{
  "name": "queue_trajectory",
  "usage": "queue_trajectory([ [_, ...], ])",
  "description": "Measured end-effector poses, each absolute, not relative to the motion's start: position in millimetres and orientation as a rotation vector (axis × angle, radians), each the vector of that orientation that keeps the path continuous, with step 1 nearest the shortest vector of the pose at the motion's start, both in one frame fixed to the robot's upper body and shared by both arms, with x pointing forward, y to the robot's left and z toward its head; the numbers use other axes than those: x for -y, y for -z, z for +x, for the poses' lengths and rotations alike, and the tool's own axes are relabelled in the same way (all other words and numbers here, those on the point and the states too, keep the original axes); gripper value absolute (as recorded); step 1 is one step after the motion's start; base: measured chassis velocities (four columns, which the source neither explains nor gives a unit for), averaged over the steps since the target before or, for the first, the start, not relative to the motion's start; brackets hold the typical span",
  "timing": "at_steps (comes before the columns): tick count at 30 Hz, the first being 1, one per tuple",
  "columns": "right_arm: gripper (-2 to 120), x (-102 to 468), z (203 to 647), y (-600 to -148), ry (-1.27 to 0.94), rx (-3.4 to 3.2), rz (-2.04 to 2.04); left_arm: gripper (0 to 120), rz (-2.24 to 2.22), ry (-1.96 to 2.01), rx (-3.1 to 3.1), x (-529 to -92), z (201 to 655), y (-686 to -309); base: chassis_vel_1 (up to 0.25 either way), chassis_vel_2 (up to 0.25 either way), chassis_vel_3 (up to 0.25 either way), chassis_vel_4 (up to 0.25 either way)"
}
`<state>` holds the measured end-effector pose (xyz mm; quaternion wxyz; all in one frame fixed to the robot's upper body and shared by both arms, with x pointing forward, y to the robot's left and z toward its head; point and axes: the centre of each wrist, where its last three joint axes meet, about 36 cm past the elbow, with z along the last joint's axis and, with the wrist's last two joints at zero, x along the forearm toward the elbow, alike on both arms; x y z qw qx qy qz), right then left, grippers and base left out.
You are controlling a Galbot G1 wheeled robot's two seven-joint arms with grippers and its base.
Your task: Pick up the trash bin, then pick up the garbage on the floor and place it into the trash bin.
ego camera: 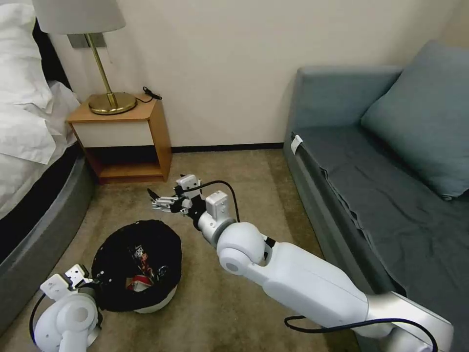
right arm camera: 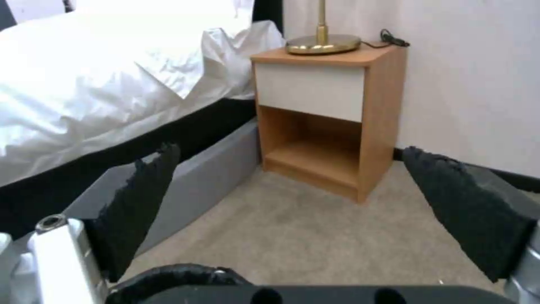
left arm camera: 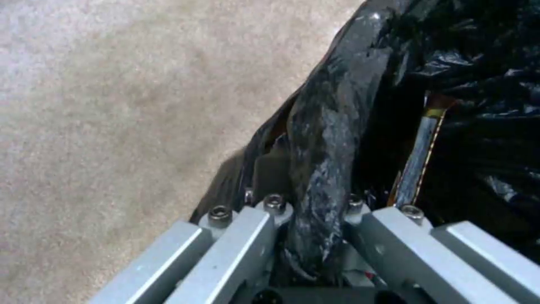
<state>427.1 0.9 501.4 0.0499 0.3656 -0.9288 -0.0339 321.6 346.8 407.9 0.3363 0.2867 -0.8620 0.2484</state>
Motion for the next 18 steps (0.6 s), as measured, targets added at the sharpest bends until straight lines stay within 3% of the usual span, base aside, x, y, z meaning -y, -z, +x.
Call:
queue_trajectory([
  [9, 100, 3.2, 425.9, -496.1, 0.102, 2.839, 1.096, 2, 0.757, -0.645, 2.239, -346.7, 323.5, -400.2, 0.000, 0.000, 0.000, 0.000],
  [18, 100, 7.2, 425.9, -489.9, 0.099, 2.845, 1.075, 31, 0.739, -0.575, 2.346, -346.9, 320.7, -402.4, 0.000, 0.000, 0.000, 0.000],
])
